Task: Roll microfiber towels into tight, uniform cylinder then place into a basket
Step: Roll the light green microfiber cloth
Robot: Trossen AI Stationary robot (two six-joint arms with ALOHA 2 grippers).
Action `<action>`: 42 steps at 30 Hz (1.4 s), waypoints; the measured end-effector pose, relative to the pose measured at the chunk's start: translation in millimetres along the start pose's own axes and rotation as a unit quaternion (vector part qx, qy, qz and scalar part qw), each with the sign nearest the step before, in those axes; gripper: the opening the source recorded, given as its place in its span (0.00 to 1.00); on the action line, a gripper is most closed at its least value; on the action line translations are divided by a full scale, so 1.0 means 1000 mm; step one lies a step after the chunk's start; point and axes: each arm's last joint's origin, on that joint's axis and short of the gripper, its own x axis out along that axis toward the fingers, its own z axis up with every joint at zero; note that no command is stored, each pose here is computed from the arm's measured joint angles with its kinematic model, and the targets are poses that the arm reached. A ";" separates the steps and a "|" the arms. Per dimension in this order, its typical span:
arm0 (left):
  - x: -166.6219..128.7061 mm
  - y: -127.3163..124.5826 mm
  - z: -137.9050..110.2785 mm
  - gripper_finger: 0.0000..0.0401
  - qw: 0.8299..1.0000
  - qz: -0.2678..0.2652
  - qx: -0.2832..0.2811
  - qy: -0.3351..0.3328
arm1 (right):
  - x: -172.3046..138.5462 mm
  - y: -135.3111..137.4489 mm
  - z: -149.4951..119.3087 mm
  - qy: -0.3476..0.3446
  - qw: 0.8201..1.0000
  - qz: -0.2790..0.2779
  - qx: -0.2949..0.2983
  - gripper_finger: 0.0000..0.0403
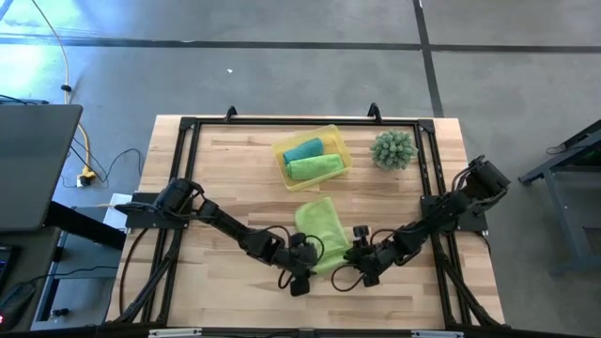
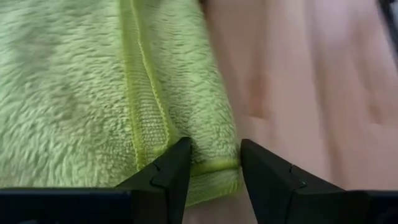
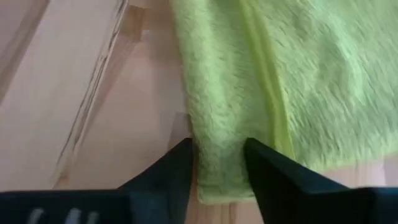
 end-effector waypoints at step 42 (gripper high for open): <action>-0.045 -0.053 -0.007 0.33 0.969 0.120 0.186 -0.108 | 0.011 -0.089 0.018 0.074 0.894 0.215 0.385 0.00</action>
